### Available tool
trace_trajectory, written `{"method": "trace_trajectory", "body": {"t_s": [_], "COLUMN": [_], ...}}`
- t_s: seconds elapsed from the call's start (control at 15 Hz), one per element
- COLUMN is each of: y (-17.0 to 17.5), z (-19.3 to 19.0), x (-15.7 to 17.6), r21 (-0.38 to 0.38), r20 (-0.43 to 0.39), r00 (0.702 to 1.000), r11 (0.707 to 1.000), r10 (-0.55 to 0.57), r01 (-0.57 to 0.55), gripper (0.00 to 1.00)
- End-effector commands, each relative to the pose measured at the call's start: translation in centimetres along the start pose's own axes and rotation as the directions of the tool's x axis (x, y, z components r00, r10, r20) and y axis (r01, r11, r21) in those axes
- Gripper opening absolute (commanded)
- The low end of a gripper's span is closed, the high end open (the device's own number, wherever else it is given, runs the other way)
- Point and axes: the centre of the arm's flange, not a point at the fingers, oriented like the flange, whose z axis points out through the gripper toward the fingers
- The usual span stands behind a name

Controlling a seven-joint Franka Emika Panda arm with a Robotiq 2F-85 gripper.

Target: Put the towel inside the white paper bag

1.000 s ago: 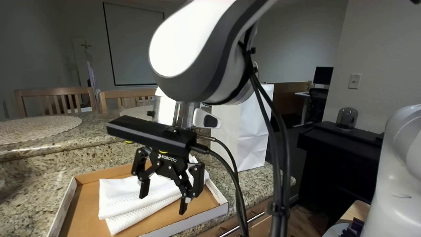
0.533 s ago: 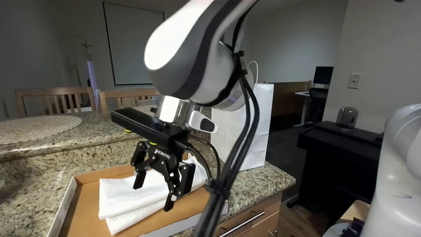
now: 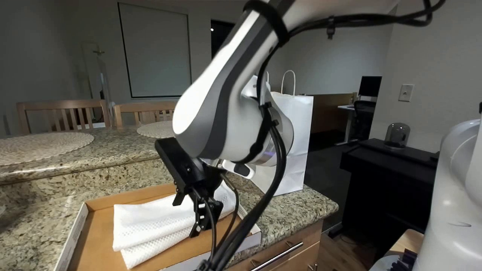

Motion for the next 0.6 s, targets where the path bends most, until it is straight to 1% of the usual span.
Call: {"method": "trace_trajectory", "body": {"t_s": [0.0,0.13,0.2,0.4,0.53], "y": [0.2,-0.4,-0.9,-2.4,-3.1], "z": [3.4,4.0,3.9,3.0,1.8], "x": [1.6,2.9,3.5,4.9,5.5], "r21": [0.002,0.032,0.059,0.120,0.173], "r20": [-0.074,-0.104,-0.116,-0.143,-0.146], "r00": [0.995,0.990,0.987,0.980,0.978], "r11": [0.997,0.995,0.993,0.985,0.977], "r10": [0.071,0.096,0.112,0.138,0.152], "r01": [-0.071,-0.094,-0.106,-0.121,-0.126], "gripper": [1.00,1.00,1.00,1.00,1.00]}}
